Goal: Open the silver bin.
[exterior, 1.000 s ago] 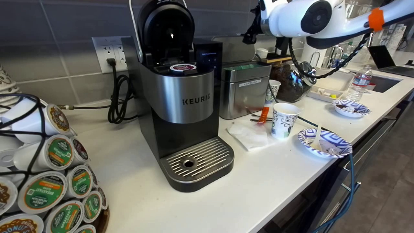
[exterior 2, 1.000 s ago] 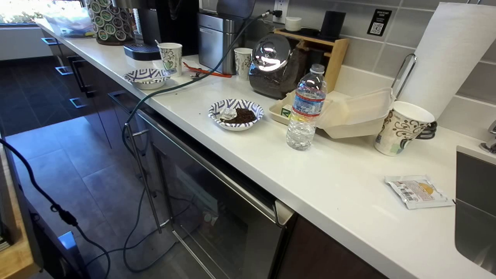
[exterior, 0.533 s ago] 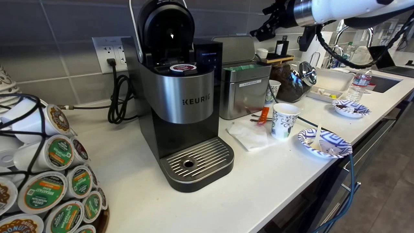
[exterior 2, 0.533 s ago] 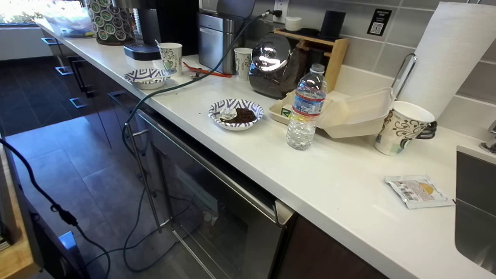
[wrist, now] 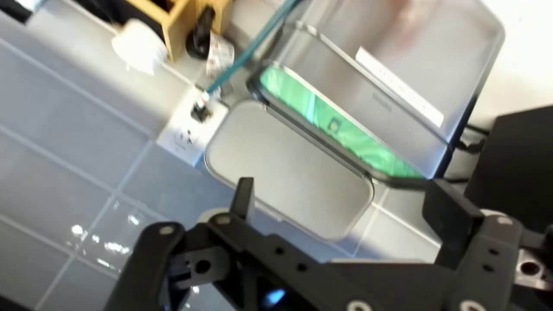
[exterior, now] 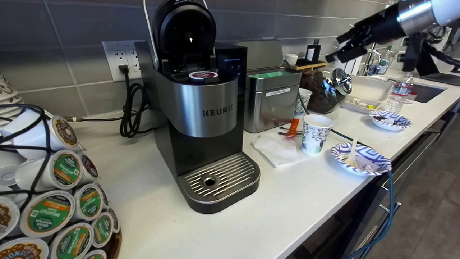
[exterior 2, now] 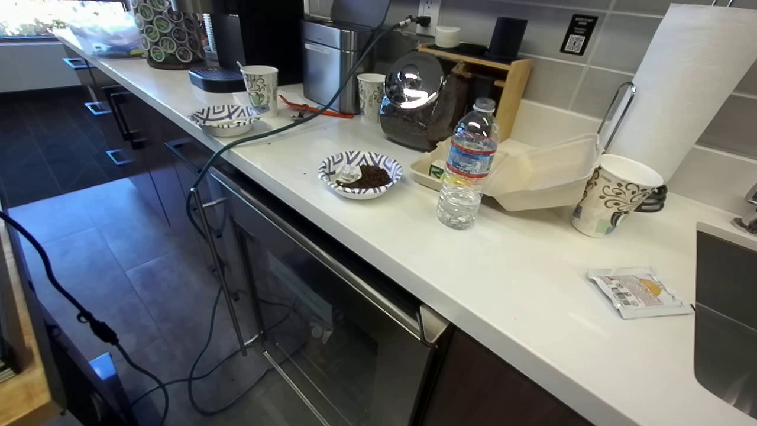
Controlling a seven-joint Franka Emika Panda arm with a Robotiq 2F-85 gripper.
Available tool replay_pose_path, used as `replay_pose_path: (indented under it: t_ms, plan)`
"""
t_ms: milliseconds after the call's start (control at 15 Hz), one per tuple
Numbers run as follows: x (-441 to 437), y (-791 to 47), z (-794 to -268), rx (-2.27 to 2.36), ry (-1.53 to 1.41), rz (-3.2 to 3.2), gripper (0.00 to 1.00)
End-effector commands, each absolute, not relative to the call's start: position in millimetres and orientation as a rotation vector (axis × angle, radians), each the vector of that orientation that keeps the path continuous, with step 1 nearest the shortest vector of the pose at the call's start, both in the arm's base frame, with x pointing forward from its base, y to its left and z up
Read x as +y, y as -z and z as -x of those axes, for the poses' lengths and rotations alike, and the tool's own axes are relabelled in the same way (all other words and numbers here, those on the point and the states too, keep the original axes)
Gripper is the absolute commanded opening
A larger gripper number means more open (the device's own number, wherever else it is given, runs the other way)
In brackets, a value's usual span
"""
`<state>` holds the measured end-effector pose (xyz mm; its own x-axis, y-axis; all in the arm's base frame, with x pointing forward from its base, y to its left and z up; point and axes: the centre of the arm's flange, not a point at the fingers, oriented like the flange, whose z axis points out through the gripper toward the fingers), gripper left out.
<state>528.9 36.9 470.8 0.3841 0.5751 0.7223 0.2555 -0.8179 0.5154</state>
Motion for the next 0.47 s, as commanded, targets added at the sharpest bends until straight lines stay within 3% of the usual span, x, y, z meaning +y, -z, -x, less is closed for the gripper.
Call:
replay_pose_path:
  t_ms: [0,333,400]
  plan:
    - [13.1,-459.6,-440.1,0.603,-1.196,-2.457,1.00]
    - [-47.4,-419.1,-347.7,0.700,-1.170,-2.533,1.00]
    - [-37.9,-420.7,-403.5,0.672,-1.144,-2.569,1.00]
